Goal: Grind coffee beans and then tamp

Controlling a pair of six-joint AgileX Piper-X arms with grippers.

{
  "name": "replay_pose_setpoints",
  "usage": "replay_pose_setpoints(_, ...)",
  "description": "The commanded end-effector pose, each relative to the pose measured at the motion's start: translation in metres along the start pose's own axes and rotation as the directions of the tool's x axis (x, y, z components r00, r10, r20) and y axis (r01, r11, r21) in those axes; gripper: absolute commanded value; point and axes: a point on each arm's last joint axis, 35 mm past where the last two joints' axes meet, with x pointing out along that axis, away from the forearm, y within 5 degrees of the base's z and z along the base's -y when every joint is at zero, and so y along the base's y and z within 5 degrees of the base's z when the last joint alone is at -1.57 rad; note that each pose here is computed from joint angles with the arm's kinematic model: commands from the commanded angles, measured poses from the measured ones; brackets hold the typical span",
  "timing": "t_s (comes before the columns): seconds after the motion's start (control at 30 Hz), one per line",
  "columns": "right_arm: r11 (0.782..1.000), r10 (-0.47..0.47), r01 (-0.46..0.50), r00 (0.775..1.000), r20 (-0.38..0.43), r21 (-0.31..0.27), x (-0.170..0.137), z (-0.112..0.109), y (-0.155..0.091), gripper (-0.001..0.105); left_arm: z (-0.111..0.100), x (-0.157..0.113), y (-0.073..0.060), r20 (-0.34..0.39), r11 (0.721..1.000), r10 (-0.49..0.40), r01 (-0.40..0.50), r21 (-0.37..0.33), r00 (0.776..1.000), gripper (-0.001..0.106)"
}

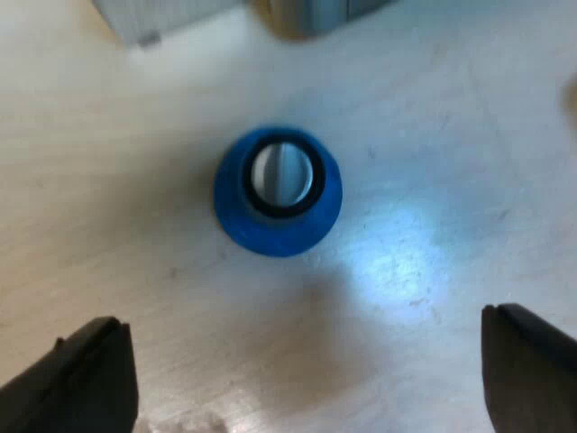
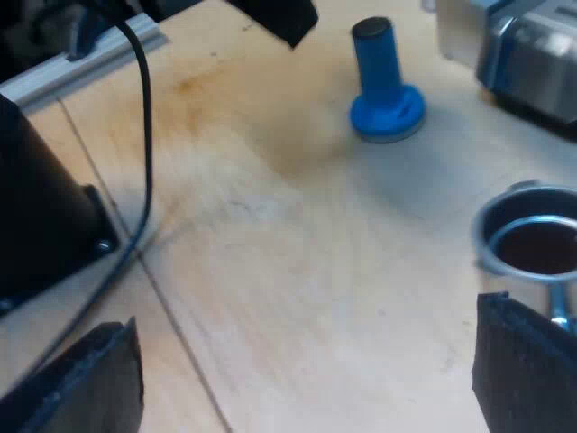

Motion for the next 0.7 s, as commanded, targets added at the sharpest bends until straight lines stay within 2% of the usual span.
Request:
replay_pose_setpoints(0.03,0.999,0.024,-0.025,0.999,0.04,0.027,0.0,0.013,0.001,0.076,-0.006,-0.032,-0.004,0.128,1.0,-0.011,0.014,-0.023,0.992,0.079)
replay_pose_setpoints(0.13,0.997,0.078,-0.08,0.996,0.04,0.026,0.001,0.024,0.003,0.076,-0.008,-0.054,-0.006,0.228,1.0,-0.024,0.026,-0.007,0.973,0.079)
replay_pose_setpoints(0.3,0.995,0.101,-0.1,0.992,-0.076,0.012,0.001,0.043,0.005,0.076,-0.009,-0.087,-0.011,0.364,0.999,-0.043,0.038,0.02,0.931,0.079)
replay_pose_setpoints(0.33,0.995,0.1,-0.1,0.99,-0.1,0.01,0.001,0.049,0.005,0.076,-0.008,-0.098,-0.012,0.4,0.999,-0.048,0.039,0.031,0.915,0.079)
replay_pose_setpoints(0.37,0.995,0.099,-0.099,0.988,-0.114,0.008,0.0,0.05,0.005,0.076,-0.008,-0.1,-0.013,0.407,0.999,-0.049,0.039,0.033,0.912,0.079)
replay_pose_setpoints(0.5,0.997,0.078,-0.077,0.985,-0.155,0.01,-0.003,0.07,0.0,0.076,-0.001,-0.118,-0.016,0.476,0.998,-0.061,0.044,0.047,0.877,0.079)
replay_pose_setpoints(0.7,0.998,0.007,0.007,0.975,-0.223,0.063,-0.01,0.098,-0.029,0.076,0.008,-0.134,-0.019,0.566,0.997,-0.077,0.048,0.066,0.821,0.079)
